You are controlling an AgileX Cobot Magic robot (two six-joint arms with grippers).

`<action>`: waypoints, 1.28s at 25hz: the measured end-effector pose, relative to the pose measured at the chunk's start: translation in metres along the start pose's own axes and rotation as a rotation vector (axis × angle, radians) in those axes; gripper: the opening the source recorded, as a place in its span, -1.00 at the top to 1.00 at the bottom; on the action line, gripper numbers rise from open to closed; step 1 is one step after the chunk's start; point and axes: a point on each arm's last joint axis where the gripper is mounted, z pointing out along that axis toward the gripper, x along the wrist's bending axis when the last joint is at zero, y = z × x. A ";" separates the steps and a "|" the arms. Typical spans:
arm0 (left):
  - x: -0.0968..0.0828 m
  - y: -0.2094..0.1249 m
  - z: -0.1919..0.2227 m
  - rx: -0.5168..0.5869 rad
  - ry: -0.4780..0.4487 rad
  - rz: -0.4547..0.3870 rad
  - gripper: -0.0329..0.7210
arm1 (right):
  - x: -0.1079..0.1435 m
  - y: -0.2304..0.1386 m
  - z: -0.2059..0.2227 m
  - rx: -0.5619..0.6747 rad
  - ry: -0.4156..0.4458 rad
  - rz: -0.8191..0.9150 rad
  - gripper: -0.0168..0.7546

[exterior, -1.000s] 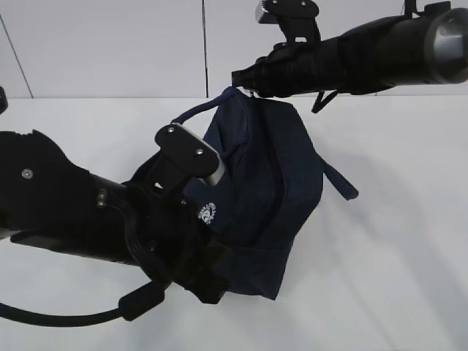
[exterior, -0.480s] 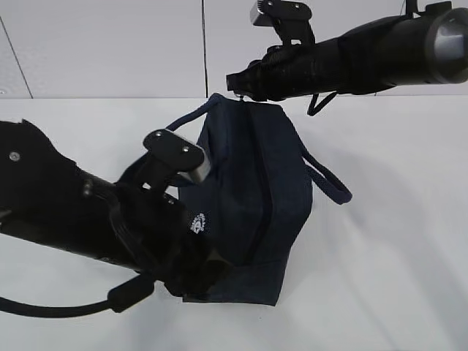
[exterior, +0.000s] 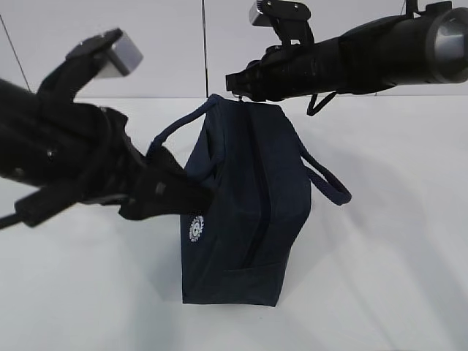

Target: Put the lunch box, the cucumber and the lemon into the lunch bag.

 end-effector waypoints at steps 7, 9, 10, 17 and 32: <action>-0.009 0.055 -0.025 0.047 0.100 -0.002 -0.20 | 0.000 0.000 0.000 0.001 0.005 0.000 0.95; -0.007 0.068 -0.018 0.099 0.108 -0.020 -0.20 | 0.000 0.000 0.000 0.001 0.005 0.000 0.95; -0.007 0.075 -0.014 0.113 0.109 -0.029 -0.20 | 0.000 0.000 0.000 0.001 0.005 0.000 0.95; 0.018 0.104 0.034 0.239 0.197 -0.123 -0.20 | 0.001 0.000 0.000 0.003 0.012 0.000 0.95; 0.039 0.105 0.078 0.280 0.229 -0.207 0.05 | 0.001 0.000 -0.001 0.005 0.022 -0.001 0.95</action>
